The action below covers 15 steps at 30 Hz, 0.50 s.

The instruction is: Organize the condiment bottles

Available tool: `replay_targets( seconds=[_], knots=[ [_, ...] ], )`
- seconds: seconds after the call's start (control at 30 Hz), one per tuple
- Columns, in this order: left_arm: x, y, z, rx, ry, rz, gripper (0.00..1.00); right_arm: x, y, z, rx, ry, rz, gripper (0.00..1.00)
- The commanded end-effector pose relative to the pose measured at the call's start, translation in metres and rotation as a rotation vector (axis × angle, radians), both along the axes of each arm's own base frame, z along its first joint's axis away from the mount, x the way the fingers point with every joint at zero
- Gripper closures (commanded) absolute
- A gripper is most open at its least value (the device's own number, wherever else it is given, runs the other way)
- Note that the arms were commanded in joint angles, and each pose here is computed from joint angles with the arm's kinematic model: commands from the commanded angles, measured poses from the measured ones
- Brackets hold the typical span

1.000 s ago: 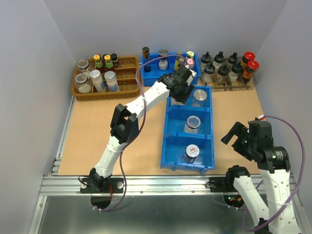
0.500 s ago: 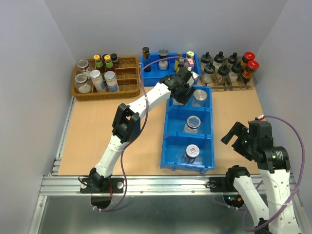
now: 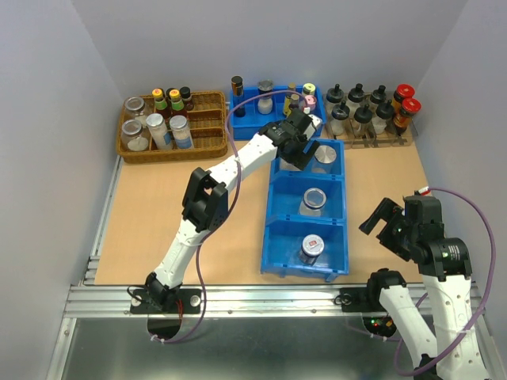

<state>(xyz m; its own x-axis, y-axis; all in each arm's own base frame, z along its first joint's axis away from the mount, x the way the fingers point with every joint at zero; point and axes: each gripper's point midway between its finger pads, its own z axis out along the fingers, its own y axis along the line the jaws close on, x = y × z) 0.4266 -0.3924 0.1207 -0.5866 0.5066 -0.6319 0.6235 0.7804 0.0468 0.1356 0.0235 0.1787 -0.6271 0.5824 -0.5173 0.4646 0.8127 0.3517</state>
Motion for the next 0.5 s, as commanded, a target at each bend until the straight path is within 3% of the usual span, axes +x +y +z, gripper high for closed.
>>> replay_targets(
  seconds=[0.0,0.23,0.47],
  knots=[
    [0.008,0.003,0.059,-0.082,-0.106,0.023,0.01,0.006,-0.001,0.001,0.000,-0.029,-0.013,0.00],
    [-0.004,0.009,0.089,-0.142,-0.101,0.043,0.01,0.006,-0.002,0.003,0.000,-0.038,-0.017,0.00],
    [-0.063,0.046,0.183,-0.345,-0.161,0.061,0.01,0.005,-0.002,0.010,-0.013,-0.067,-0.001,0.00]
  ],
)
